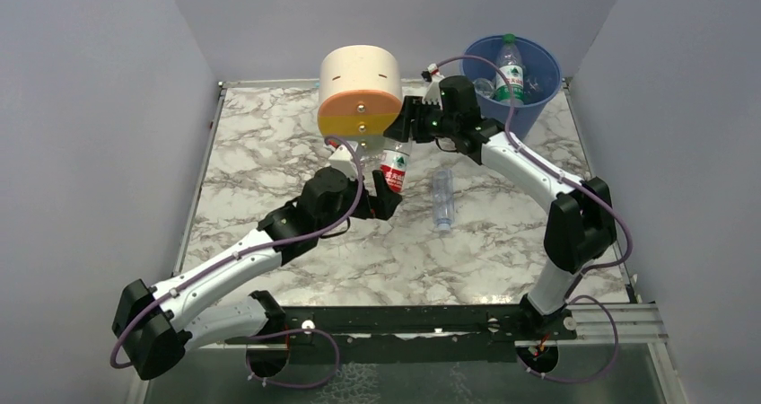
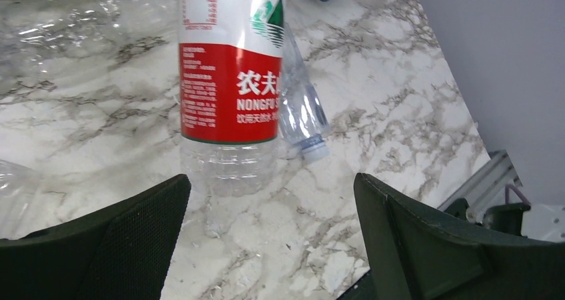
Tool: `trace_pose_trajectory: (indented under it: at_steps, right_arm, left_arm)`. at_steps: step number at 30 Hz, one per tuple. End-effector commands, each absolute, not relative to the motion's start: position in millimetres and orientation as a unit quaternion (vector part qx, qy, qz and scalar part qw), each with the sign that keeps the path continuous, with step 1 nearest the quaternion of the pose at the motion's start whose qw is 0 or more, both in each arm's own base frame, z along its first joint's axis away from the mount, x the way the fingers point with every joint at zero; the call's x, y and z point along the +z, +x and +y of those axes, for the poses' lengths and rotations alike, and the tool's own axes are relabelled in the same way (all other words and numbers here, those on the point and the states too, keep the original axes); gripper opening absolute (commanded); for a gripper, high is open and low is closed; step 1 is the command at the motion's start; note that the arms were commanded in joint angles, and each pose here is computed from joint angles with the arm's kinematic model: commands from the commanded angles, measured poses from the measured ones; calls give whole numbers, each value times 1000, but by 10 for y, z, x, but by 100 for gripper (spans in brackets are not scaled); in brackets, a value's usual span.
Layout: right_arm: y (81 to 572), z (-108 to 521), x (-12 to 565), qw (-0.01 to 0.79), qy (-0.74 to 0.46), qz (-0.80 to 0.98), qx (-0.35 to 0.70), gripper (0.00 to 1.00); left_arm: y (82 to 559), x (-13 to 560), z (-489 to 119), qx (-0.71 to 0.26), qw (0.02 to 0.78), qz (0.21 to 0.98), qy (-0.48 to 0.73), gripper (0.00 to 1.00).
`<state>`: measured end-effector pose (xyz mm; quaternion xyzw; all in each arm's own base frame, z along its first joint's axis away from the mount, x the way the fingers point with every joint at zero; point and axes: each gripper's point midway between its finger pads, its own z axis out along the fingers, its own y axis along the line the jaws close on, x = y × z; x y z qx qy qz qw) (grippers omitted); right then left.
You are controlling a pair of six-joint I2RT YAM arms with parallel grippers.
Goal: Put the plastic bottles in the bin
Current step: Pick up the plastic bottle at the center of the board.
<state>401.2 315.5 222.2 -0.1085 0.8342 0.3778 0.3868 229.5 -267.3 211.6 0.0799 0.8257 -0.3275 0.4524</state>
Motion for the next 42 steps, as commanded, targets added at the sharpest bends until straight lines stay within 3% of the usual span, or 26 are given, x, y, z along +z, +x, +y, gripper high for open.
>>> trace_pose_trajectory:
  at_steps: [1,22,42]
  right_arm:
    - [4191,3242,2245,399,-123,826,379,59]
    - [4363,3335,2068,393,-139,815,403,59]
    - [4309,3228,2621,435,-137,796,398,59]
  left_arm:
    - [2447,2105,-2651,-346,454,816,90,99]
    - [2779,1850,-2557,-350,429,830,70,99]
    - [2699,1955,-2532,-364,410,833,78,99]
